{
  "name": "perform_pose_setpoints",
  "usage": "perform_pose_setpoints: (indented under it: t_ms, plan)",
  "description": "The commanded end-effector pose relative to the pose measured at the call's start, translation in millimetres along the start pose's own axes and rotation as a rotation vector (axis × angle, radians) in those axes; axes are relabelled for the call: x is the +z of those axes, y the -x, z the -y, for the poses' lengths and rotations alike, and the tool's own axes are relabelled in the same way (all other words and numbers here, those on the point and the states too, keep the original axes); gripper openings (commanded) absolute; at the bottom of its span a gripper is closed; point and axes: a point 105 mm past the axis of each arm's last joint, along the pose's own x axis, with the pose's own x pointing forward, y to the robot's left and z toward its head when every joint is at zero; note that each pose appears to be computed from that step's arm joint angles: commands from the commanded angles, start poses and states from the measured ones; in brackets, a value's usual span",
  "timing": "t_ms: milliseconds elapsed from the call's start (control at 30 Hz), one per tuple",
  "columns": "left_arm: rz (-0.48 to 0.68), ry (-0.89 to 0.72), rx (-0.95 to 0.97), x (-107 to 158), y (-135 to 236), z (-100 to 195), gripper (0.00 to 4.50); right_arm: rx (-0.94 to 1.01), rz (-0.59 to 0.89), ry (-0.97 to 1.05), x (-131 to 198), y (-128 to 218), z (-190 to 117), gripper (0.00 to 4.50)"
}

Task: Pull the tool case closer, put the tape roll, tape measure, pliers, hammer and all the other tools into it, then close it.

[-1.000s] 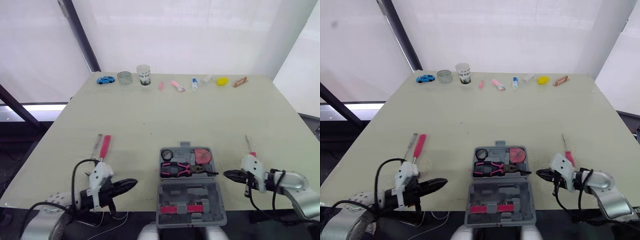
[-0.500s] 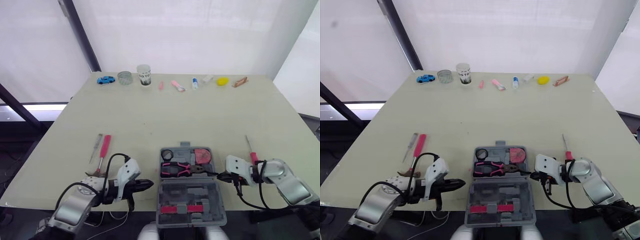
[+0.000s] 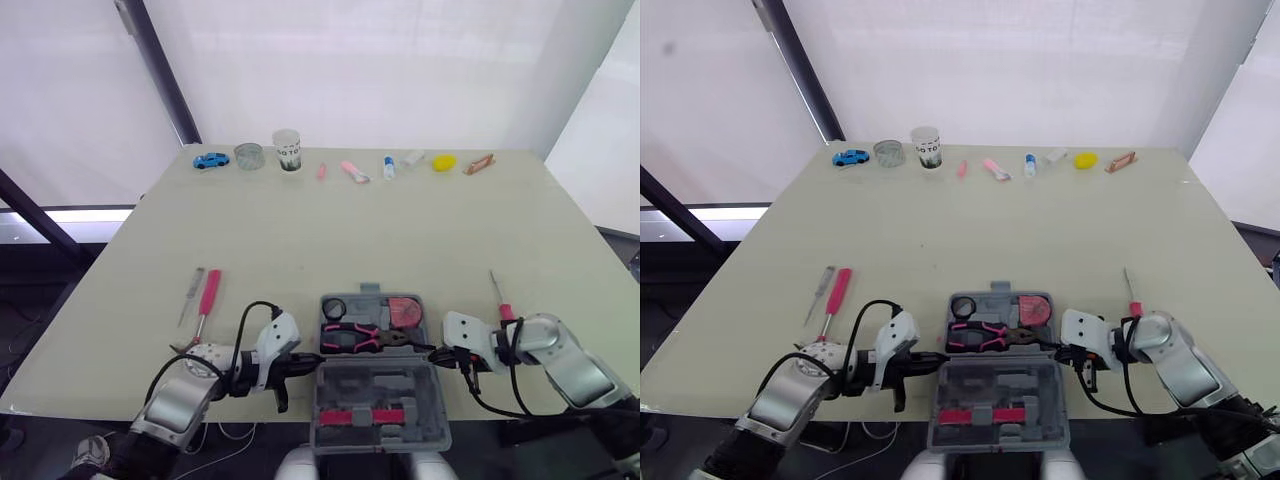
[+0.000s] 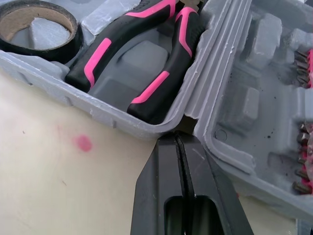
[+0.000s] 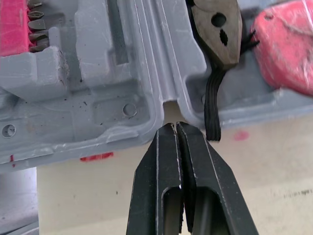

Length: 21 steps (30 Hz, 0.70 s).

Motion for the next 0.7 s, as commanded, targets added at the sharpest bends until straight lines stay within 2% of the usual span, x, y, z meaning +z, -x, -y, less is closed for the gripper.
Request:
perform_pose_setpoints:
  t_ms: [33, 700]
  plan:
    - [0.034, -0.036, -0.001, 12.0, -4.0, -5.6, 0.0, -0.016, 0.03, 0.035, 12.5, 0.1, 7.9, 0.08]
    - [0.004, -0.094, 0.024, 16.7, -14.9, -52.3, 0.0, -0.086, 0.01, 0.065, 5.5, -4.8, 56.2, 0.08]
